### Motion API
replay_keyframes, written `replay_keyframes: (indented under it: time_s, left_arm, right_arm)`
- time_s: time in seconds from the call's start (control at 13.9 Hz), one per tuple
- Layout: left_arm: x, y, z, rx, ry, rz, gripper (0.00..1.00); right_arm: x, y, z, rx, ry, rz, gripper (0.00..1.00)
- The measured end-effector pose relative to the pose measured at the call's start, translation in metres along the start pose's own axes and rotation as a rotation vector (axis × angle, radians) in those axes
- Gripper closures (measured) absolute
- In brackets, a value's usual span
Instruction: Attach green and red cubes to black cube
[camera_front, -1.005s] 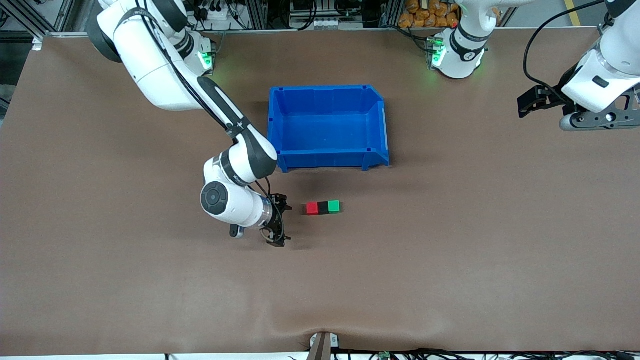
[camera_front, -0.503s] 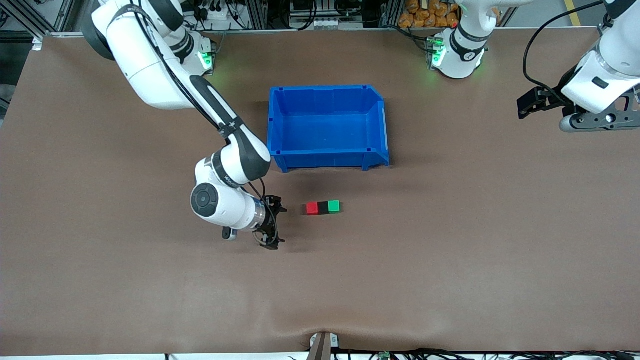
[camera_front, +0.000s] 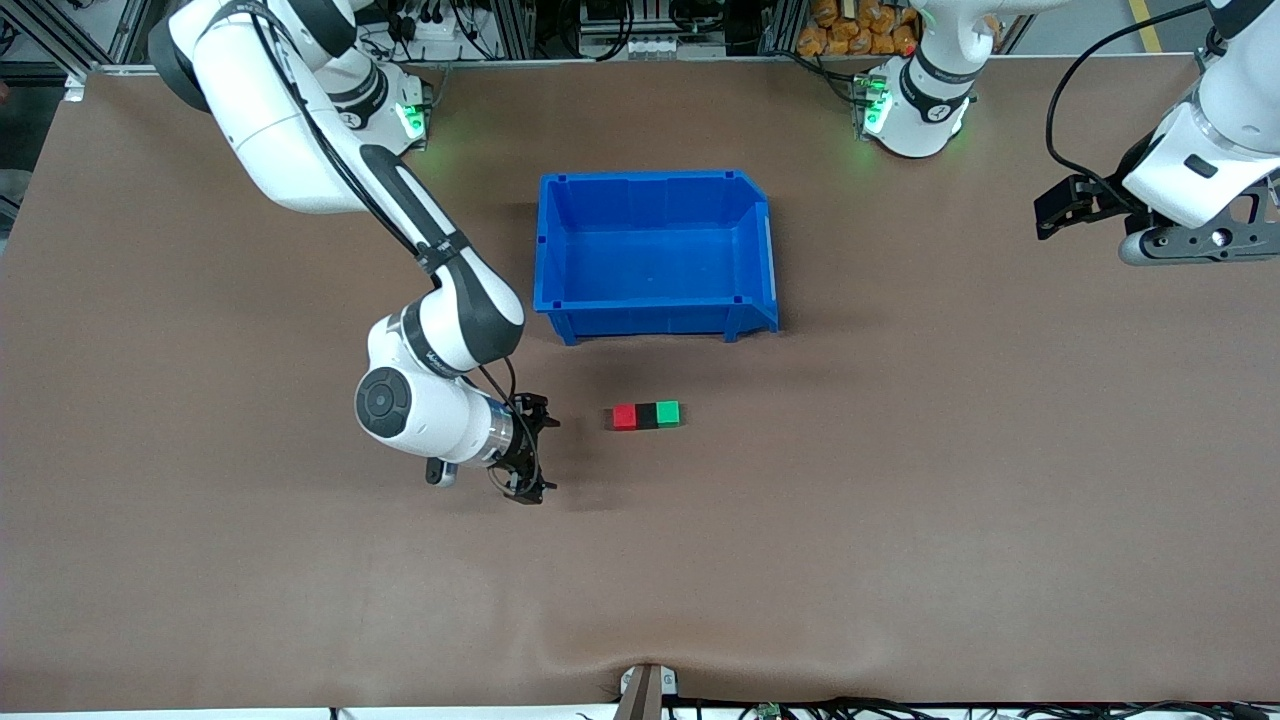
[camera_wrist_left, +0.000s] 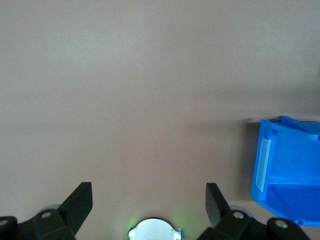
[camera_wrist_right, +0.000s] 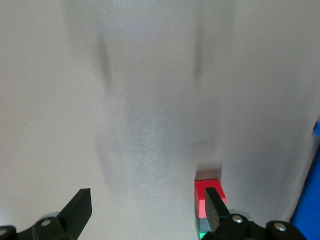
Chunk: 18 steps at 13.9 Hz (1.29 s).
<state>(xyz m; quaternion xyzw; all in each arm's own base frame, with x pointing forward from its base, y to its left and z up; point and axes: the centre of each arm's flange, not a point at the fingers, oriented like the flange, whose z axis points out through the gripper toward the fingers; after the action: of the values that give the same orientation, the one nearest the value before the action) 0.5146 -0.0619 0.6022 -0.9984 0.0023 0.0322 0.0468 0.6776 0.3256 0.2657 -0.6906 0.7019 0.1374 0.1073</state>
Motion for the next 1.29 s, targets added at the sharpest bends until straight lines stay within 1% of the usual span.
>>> replay_keyframes:
  time_s: [0.29, 0.57, 0.79, 0.93, 1.08, 1.29]
  left_arm:
    - [0.004, 0.002, 0.003, -0.002, 0.007, 0.012, 0.0]
    - [0.005, 0.002, 0.004, -0.002, 0.006, 0.035, 0.0]
    - [0.006, 0.003, 0.004, -0.002, 0.01, 0.038, 0.0]
    - [0.009, 0.005, 0.004, -0.004, 0.028, 0.042, 0.0]
    - [0.014, 0.009, 0.007, -0.007, 0.041, 0.048, 0.0]
    - [0.019, 0.012, 0.011, -0.009, 0.042, 0.053, 0.0]
  right_arm:
    - [0.017, -0.001, -0.016, -0.066, -0.003, -0.028, 0.0]
    - [0.023, 0.0, -0.016, -0.094, 0.008, -0.041, 0.0]
    - [0.021, -0.002, -0.026, -0.077, 0.017, -0.072, 0.0]
    - [0.019, -0.002, -0.037, -0.069, 0.018, -0.085, 0.0]
    - [0.021, -0.001, -0.04, -0.075, 0.023, -0.097, 0.0]
    - [0.03, -0.004, -0.048, -0.085, 0.028, -0.132, 0.0]
